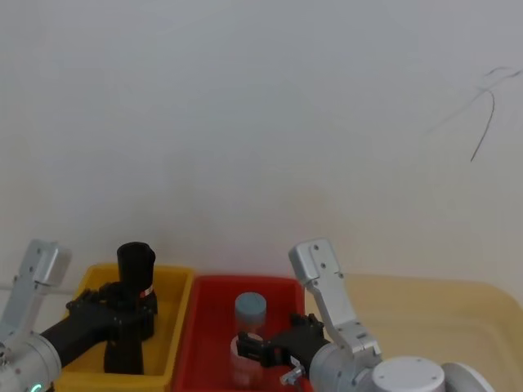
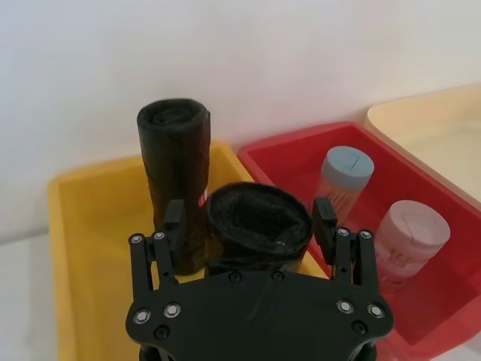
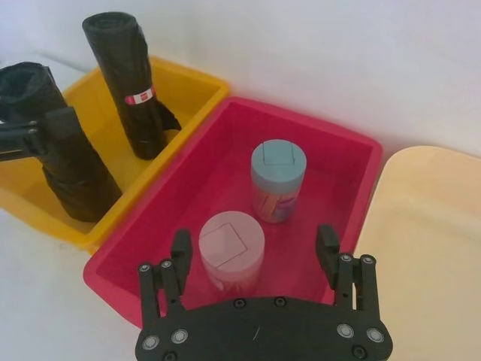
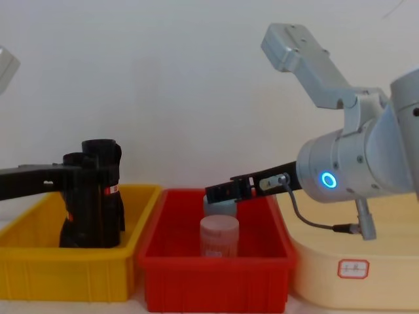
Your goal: Pick up the garbage bag with the one hand and transfer it to the other hand.
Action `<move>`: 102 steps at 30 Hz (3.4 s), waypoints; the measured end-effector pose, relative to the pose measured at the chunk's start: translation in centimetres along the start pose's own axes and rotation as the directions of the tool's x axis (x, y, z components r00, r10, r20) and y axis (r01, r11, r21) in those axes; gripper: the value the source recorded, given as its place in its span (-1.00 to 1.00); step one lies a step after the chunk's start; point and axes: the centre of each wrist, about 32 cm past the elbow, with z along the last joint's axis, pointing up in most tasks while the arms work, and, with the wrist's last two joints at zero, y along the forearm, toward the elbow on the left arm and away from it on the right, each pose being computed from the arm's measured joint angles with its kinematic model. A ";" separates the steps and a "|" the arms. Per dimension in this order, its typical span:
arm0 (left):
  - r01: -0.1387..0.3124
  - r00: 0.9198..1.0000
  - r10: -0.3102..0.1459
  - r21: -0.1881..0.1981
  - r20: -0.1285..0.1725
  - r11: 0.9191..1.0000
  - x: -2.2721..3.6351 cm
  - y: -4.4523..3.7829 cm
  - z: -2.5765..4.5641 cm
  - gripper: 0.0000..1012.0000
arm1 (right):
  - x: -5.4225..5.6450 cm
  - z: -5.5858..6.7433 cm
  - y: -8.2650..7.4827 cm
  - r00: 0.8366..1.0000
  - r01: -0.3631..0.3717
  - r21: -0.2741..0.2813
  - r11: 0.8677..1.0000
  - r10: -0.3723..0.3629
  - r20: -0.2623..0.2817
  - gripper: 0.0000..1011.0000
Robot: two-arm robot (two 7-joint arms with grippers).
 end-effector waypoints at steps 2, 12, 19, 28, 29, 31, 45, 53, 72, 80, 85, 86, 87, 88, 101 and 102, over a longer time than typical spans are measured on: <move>0.000 1.000 0.000 0.004 -0.006 1.000 0.05 -0.04 -0.20 0.98 | 0.0 0.0 0.1 1.000 -0.006 -0.004 1.000 0.006 0.000 0.98; 0.002 1.000 -0.002 0.010 -0.011 1.000 0.04 -0.20 -0.75 0.98 | -0.3 0.2 0.5 1.000 -0.028 -0.019 0.999 0.028 -0.006 0.98; 0.003 1.000 -0.003 0.015 -0.002 1.000 -0.08 -0.42 -0.96 0.98 | -0.4 0.1 1.0 0.999 -0.040 -0.032 0.999 0.040 -0.022 0.98; 0.003 1.000 -0.004 0.019 0.006 1.000 -0.16 -0.62 -1.12 0.98 | -0.4 -0.1 1.9 0.998 -0.053 -0.047 0.998 0.051 -0.040 0.98; 0.003 1.000 -0.004 0.019 0.006 1.000 -0.16 -0.63 -1.12 0.98 | -0.4 -0.2 2.0 0.998 -0.055 -0.049 0.997 0.053 -0.042 0.98; 0.003 1.000 -0.004 0.020 0.007 1.000 -0.18 -0.66 -1.15 0.98 | -0.4 -0.3 2.3 0.997 -0.058 -0.051 0.997 0.056 -0.045 0.98; 0.004 1.000 -0.004 0.021 0.011 1.000 -0.23 -0.75 -1.23 0.98 | -0.3 -0.8 3.8 0.997 -0.063 -0.065 0.996 0.060 -0.046 0.98; 0.004 1.000 -0.004 0.022 0.012 1.000 -0.23 -0.77 -1.24 0.98 | -0.1 -1.3 4.4 0.998 -0.058 -0.076 0.995 0.055 -0.041 0.98; 0.004 1.000 -0.004 0.022 0.012 1.000 -0.24 -0.79 -1.26 0.51 | 0.4 -2.1 5.1 0.998 -0.050 -0.090 0.995 0.047 -0.033 0.66; 0.004 1.000 -0.005 0.022 0.012 1.000 -0.25 -0.79 -1.26 0.08 | 0.5 -2.2 5.2 0.998 -0.049 -0.090 0.995 0.046 -0.032 0.28; 0.004 1.000 -0.005 0.022 0.012 1.000 -0.24 -0.79 -1.26 0.00 | 0.6 -2.2 5.2 0.998 -0.049 -0.090 0.995 0.046 -0.032 0.28; 0.004 1.000 -0.005 0.022 0.012 1.000 -0.24 -0.79 -1.26 0.00 | 0.6 -2.2 5.2 0.998 -0.049 -0.091 0.995 0.046 -0.032 0.28; 0.004 1.000 -0.004 0.022 0.012 1.000 -0.24 -0.79 -1.26 -0.03 | 0.6 -2.2 5.2 0.998 -0.049 -0.091 0.995 0.046 -0.032 0.28; 0.004 1.000 -0.004 0.022 0.012 1.000 -0.24 -0.79 -1.26 -0.04 | 0.6 -2.2 5.2 0.998 -0.049 -0.091 0.995 0.046 -0.032 0.28; 0.004 1.000 -0.005 0.022 0.012 1.000 -0.24 -0.79 -1.26 -0.18 | 0.6 -2.2 5.3 0.998 -0.048 -0.091 0.995 0.045 -0.031 0.28; 0.004 1.000 -0.004 0.022 0.012 1.000 -0.24 -0.79 -1.26 -0.19 | 0.6 -2.2 5.3 0.998 -0.048 -0.091 0.995 0.045 -0.031 0.28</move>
